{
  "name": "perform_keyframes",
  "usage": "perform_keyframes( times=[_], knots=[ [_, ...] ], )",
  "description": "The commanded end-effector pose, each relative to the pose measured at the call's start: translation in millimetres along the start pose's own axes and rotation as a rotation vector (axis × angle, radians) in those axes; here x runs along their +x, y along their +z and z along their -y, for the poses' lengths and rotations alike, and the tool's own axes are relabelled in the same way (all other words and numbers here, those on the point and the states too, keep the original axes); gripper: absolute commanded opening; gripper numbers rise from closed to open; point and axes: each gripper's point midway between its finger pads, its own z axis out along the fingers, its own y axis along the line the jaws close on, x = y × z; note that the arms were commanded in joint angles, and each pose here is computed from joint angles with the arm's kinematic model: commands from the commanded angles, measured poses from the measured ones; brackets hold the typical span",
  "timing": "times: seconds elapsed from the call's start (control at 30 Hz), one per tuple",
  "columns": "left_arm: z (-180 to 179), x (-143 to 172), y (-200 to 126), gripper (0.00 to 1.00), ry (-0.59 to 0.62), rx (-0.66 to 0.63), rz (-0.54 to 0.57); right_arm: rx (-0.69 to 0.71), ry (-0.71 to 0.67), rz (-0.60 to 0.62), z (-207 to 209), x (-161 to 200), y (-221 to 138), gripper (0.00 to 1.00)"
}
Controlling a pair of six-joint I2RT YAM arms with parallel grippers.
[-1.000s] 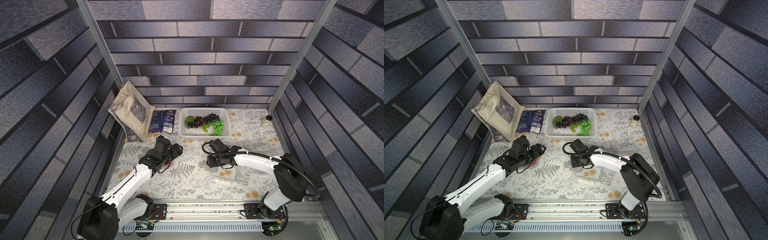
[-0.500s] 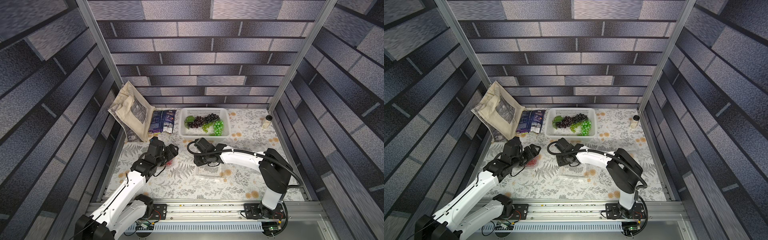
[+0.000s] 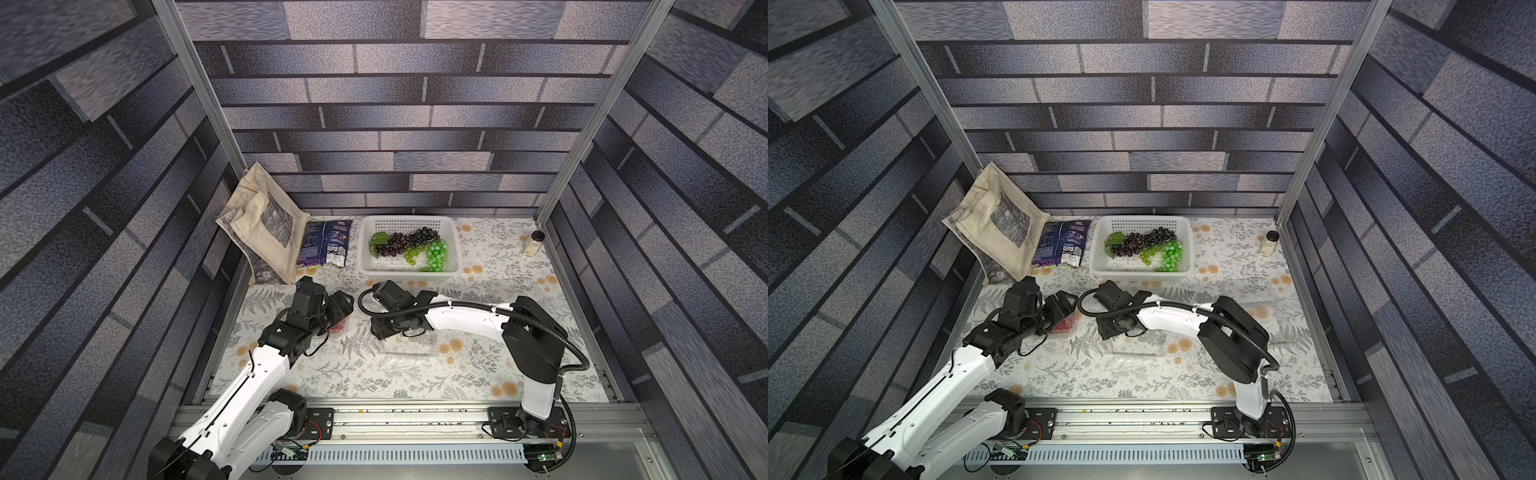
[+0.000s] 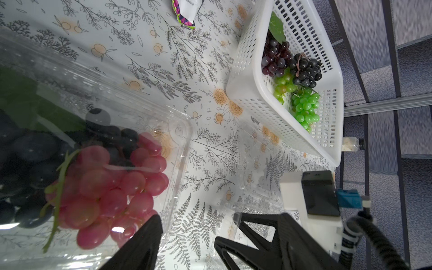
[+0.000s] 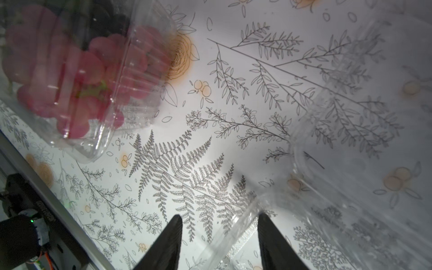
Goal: Pack grapes into containers
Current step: Move the packing box to the center of the board.
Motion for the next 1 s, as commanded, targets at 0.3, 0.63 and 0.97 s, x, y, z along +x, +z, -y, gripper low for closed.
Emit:
perform_keyframes(
  times=[0.3,0.63,0.97],
  knots=[
    [21.1,9.6,5.8,0.83,0.135,-0.037,-0.059,0.032,-0.008,0.212,12.6,-12.1,-121.9,0.73],
    [63.7,-18.5,20.8,0.86,0.214,-0.057,-0.064,0.141,0.143,0.337,120.3,-74.9,-178.8,0.74],
    [103.3,-53.8,63.8,0.89,0.252,-0.021,-0.076,0.262,0.252,0.319,225.8,-139.3,-134.2,0.73]
  ],
)
